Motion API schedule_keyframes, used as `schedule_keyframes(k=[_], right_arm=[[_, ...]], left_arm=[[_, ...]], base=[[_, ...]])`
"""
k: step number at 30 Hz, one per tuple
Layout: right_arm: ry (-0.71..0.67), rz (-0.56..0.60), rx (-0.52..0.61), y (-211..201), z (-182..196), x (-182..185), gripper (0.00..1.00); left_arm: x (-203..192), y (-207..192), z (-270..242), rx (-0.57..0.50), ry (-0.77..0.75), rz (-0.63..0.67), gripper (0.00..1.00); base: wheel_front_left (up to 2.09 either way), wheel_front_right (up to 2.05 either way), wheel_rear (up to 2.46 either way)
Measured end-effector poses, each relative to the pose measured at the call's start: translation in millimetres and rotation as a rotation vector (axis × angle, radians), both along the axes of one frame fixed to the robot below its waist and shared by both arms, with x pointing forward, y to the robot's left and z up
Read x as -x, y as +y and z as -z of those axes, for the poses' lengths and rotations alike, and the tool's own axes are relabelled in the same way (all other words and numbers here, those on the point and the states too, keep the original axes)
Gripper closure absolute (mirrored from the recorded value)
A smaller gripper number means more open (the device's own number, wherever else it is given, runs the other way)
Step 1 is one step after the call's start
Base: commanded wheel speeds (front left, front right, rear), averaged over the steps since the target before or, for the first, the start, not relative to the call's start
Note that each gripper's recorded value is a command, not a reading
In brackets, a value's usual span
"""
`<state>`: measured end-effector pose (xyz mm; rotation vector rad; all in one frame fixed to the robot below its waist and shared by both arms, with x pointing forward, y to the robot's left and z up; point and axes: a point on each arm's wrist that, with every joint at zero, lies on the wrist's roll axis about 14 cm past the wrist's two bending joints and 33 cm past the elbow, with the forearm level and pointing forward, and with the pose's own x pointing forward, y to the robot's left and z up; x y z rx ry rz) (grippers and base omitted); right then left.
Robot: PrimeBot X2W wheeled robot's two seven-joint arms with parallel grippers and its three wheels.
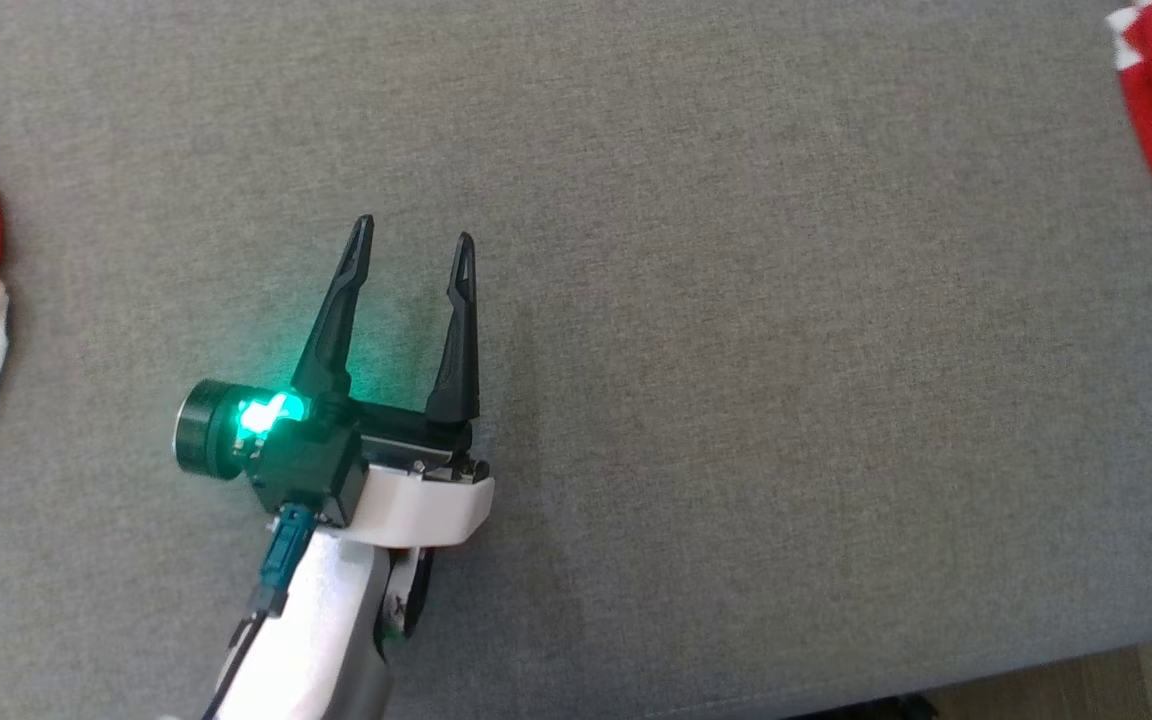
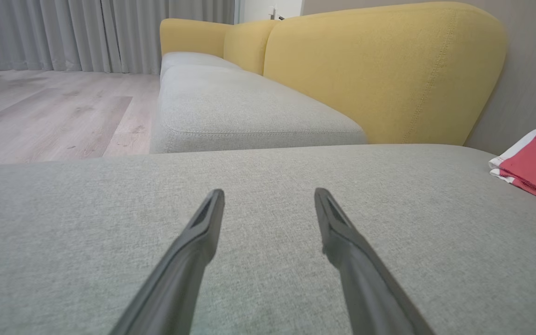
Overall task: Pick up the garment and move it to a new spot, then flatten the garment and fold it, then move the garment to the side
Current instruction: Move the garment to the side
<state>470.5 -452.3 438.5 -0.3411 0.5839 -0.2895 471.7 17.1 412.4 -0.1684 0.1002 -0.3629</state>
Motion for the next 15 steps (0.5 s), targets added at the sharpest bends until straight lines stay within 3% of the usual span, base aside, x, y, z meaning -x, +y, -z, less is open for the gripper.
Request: schedule_keyframes(k=[1,2,6,15], right_arm=[[-0.006,0.003,0.016,-2,-5,-1,0.18],[-0.009,-0.002,0.060,-5,-11,0,0.00],[-0.030,-0.023,0.082,8,-13,3,0.00],[-0.118,-0.166,-0.091,109,4,20,0.00]], left_arm=[[0,1,-1,-0.001,-0.002,-0.002,0.00],[1,2,-4,-0.004,-0.008,-0.005,0.00],[3,6,-14,-0.014,-0.027,-0.014,0.00],[30,24,-43,-0.023,-0.057,-0.068,0.00]], base=[[0.00,0.00,0.00],[0.00,0.00,0.00],[0.00,0.00,0.00],[0.00,0.00,0.00]])
